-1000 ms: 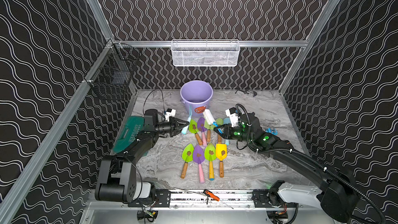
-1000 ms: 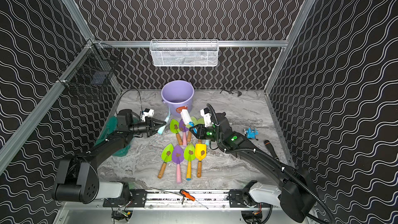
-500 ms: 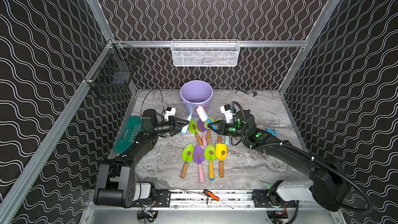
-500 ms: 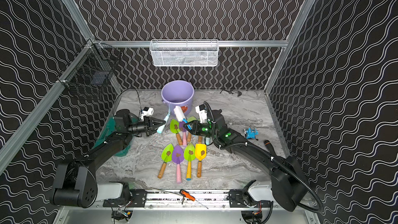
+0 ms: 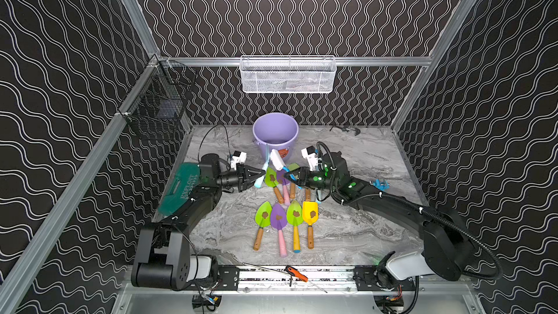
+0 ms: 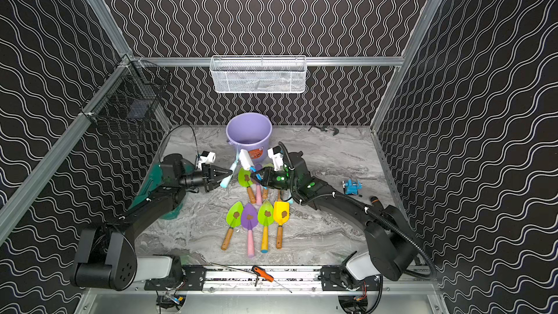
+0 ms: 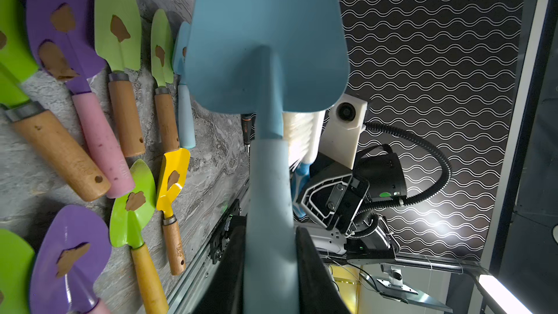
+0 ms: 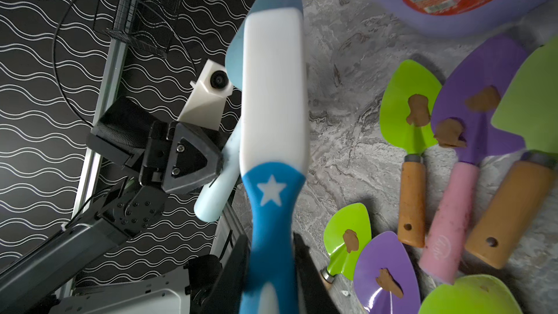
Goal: Brush the soil off the hand trowel and place it into the bucket
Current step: Brush off the soil from the hand trowel, then place the hand trowel in the bucket, then adjust the brush.
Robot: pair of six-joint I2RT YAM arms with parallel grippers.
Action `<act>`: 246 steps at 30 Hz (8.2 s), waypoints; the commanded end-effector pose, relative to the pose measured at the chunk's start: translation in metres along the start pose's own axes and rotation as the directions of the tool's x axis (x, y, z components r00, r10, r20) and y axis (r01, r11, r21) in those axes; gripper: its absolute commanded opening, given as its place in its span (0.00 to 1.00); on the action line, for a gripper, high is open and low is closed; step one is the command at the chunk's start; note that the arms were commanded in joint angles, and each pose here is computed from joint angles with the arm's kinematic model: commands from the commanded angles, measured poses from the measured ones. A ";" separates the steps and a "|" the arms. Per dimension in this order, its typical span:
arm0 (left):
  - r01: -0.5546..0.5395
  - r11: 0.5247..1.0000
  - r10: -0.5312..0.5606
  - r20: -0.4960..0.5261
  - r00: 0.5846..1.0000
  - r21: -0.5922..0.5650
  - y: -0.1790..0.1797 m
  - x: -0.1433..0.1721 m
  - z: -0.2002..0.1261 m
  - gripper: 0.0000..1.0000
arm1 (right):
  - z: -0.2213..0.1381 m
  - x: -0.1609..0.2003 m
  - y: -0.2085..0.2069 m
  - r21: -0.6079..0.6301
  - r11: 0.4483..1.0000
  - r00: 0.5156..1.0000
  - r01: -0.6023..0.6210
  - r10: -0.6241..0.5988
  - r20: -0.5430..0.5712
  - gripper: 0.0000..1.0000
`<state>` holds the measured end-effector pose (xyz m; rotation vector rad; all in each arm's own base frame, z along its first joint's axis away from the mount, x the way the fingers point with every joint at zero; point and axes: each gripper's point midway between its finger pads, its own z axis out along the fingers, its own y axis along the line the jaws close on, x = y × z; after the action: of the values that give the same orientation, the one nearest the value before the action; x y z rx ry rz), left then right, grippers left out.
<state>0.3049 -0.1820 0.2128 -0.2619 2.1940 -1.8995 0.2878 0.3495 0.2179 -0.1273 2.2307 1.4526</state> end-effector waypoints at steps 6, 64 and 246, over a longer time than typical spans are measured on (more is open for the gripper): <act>-0.066 0.998 0.067 -0.004 0.998 0.016 -0.010 -0.003 0.000 0.00 | 0.021 0.023 0.004 -0.038 0.999 0.998 -0.026 0.024 -0.063 0.00; -0.136 0.989 0.134 -0.037 0.990 -0.066 -0.010 0.005 -0.004 0.00 | 0.028 0.026 -0.033 0.063 0.995 0.996 -0.074 0.076 -0.042 0.00; 0.110 0.977 -0.073 0.197 0.978 -0.182 -0.019 0.040 0.071 0.00 | -0.028 0.048 0.037 0.067 0.911 0.903 0.407 -0.412 0.122 0.18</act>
<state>0.2864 -0.2570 0.2081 -0.6306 2.3019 -1.5893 0.2266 0.3411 0.2216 -0.4216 2.0314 1.0940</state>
